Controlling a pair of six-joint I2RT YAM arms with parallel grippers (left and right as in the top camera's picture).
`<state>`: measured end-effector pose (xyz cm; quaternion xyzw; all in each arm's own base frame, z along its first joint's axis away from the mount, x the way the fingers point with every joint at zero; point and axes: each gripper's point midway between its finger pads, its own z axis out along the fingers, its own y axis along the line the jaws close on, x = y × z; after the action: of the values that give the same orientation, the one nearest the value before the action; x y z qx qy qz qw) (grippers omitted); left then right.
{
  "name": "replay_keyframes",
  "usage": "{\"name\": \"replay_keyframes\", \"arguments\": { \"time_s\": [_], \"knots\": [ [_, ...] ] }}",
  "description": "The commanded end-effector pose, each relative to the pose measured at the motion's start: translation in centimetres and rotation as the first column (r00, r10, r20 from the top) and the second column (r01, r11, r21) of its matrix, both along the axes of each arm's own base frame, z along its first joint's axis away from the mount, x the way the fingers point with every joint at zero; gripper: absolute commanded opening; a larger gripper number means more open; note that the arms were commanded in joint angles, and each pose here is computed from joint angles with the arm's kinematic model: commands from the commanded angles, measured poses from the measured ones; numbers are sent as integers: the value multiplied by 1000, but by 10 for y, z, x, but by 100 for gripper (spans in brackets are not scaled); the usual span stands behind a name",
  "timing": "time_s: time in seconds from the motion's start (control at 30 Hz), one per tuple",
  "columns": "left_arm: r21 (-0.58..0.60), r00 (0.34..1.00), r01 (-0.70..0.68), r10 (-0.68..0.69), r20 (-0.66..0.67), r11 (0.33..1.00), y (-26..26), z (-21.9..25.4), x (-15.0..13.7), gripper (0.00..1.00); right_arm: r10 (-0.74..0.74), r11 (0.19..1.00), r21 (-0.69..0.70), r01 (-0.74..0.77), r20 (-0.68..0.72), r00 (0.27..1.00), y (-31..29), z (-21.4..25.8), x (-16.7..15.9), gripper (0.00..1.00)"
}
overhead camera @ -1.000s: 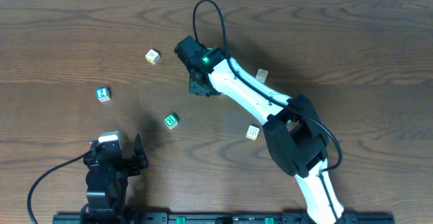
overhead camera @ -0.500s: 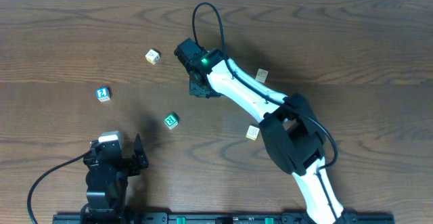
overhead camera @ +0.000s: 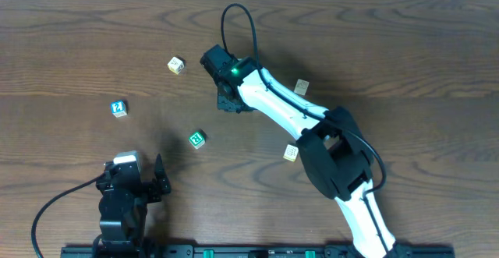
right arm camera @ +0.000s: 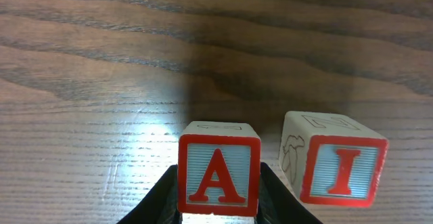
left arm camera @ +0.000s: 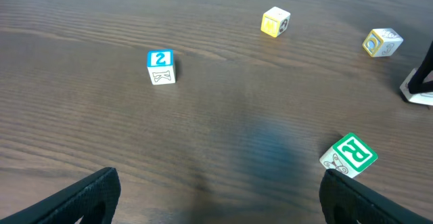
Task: Spell out Ai2
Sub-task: 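Lower the 'A' block left of the 'I' block and release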
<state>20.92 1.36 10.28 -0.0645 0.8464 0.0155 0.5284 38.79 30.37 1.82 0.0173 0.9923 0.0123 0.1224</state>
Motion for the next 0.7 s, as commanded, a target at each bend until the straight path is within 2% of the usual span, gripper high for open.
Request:
{"name": "replay_keyframes", "arguments": {
  "time_s": [0.0,0.1,0.17,0.23,0.33,0.47,0.67],
  "knots": [
    [18,1000,1,-1,-11,1000,1,-6,0,95,-13,1000,-28,13,-9,1000,-5,-12,0,1],
    [18,1000,1,-1,-11,1000,1,-6,0,95,-15,999,-33,15,-1,1000,-6,-12,1,2],
    [18,1000,1,-1,-11,1000,1,-6,0,95,-15,999,-34,15,0,1000,-6,-11,1,8],
    [18,1000,1,-1,-11,1000,1,-6,0,95,-15,999,-34,15,1,1000,-6,-11,1,23],
    [18,1000,1,-1,-11,1000,1,-6,0,95,-16,999,-37,16,3,1000,-7,-11,2,36],
    [18,1000,1,-1,-11,1000,1,-6,0,95,-16,999,-37,16,3,1000,-7,-11,2,42],
    [18,1000,1,-1,-11,1000,1,-6,0,95,-16,999,-37,16,3,1000,-7,-11,2,41]
  ]
}}
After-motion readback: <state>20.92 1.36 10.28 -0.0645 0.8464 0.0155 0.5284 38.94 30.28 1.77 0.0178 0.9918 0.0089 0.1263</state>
